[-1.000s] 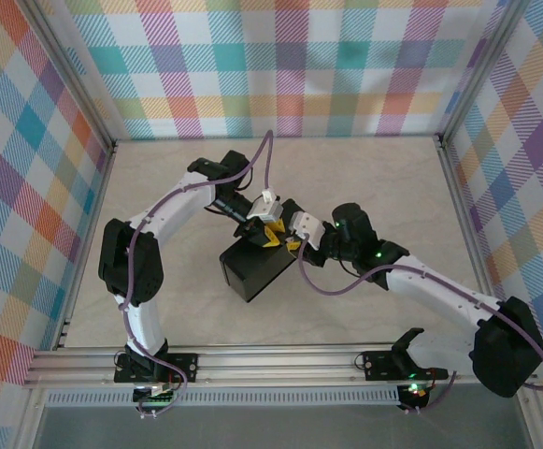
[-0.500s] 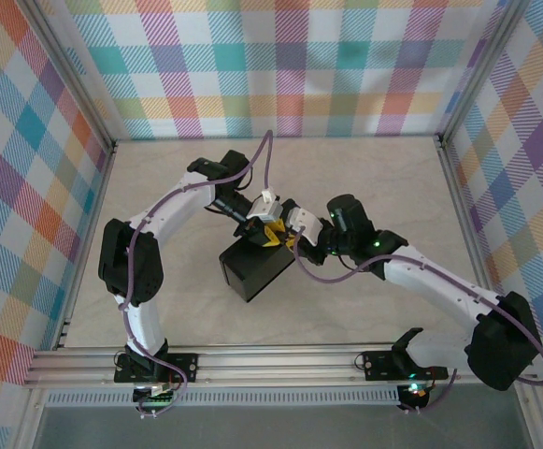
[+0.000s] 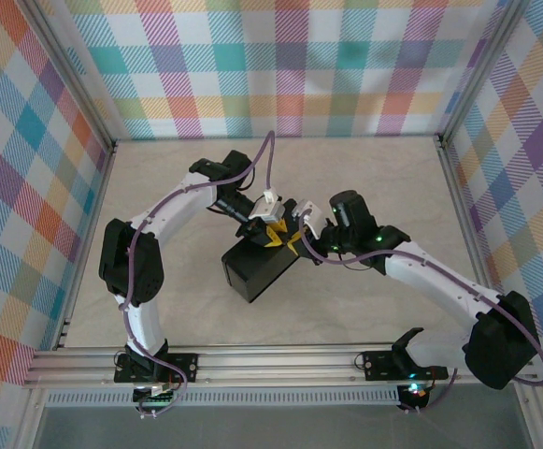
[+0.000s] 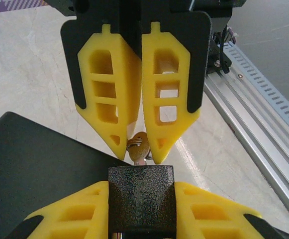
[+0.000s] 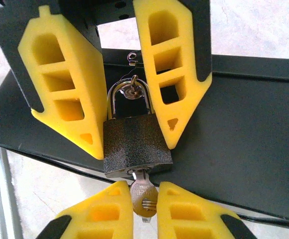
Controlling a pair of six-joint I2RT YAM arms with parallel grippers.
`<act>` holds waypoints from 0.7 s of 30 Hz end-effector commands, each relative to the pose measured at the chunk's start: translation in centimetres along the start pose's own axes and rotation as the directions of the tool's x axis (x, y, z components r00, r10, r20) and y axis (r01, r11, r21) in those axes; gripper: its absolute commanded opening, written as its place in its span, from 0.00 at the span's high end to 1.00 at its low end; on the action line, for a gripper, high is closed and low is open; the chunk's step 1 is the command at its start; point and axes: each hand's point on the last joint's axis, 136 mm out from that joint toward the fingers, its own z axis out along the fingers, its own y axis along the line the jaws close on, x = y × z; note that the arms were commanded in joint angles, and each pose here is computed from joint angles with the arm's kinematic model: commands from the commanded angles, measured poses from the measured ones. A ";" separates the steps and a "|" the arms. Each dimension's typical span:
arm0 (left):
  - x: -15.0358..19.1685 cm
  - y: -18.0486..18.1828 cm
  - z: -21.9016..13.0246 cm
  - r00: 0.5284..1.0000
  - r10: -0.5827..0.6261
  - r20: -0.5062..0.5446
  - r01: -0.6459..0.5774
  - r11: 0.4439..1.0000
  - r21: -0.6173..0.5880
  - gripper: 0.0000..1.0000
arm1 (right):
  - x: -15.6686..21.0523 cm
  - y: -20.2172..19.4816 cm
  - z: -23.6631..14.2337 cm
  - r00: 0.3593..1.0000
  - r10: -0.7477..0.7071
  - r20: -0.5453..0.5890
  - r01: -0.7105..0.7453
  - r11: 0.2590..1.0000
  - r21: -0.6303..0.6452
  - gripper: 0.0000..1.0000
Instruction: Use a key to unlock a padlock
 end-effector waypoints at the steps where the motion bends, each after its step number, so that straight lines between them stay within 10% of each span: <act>1: -0.2 -0.8 0.9 1.000 0.011 0.002 -0.011 0.999 0.032 0.80 | -2.5 0.9 -1.1 0.997 0.038 0.074 -0.034 0.998 -0.055 1.00; 12: 0.6 -0.6 0.6 1.000 -0.019 -0.005 0.019 0.999 0.032 0.82 | -1.7 1.2 -4.2 0.988 -0.132 0.085 0.131 0.991 0.024 0.53; 21: 0.2 -0.4 0.5 1.000 -0.018 0.013 0.018 0.999 0.034 0.82 | -0.7 0.4 -3.4 0.991 -0.103 0.083 0.103 0.995 0.012 0.71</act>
